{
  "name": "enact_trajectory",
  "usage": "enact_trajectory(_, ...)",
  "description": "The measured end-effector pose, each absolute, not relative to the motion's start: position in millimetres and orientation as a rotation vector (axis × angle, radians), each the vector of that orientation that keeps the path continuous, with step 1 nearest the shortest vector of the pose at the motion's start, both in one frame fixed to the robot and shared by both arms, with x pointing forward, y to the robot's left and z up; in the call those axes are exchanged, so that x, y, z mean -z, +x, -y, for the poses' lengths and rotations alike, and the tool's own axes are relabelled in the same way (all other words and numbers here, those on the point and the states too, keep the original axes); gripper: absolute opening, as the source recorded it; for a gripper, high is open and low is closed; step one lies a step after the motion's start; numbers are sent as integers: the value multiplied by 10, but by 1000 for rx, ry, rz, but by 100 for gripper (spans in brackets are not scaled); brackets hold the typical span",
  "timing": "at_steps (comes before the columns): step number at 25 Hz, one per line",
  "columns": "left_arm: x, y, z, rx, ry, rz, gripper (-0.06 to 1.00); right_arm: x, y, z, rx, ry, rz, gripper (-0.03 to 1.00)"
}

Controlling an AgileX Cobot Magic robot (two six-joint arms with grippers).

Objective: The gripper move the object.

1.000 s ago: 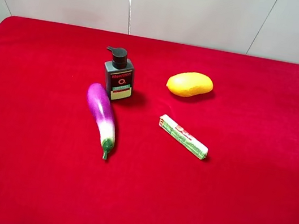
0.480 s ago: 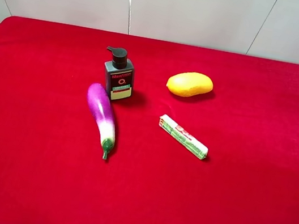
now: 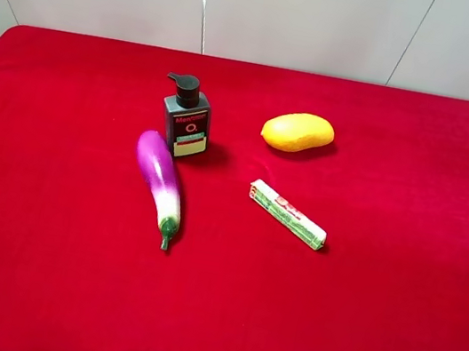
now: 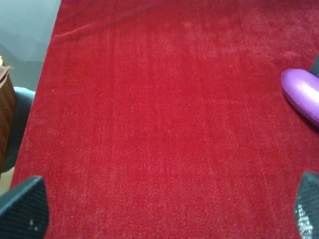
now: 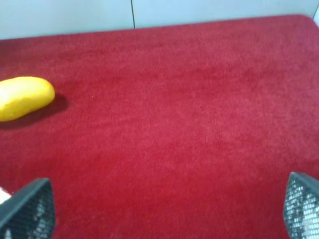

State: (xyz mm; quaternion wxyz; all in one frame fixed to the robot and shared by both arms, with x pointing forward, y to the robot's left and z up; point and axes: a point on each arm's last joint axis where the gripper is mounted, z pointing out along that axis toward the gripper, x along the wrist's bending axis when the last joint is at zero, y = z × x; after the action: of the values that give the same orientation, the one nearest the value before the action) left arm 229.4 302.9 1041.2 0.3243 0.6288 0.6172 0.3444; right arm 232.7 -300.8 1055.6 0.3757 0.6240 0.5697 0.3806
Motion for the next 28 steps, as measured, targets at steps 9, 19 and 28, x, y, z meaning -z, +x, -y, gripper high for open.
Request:
enact_trajectory(9,-10412,2294,-3029,-903,1649,-1619,98,-10552,2344,3007,-979,1579,-1455,69)
enact_trajectory(19,-10412,2294,-3029,-903,1649,-1619,98,-10553,2345,3007,-979,1579,-1454,69)
enact_trajectory(28,-10412,2294,-3029,-903,1649,-1619,98,-10553,2345,3007,-979,1579,-1454,69)
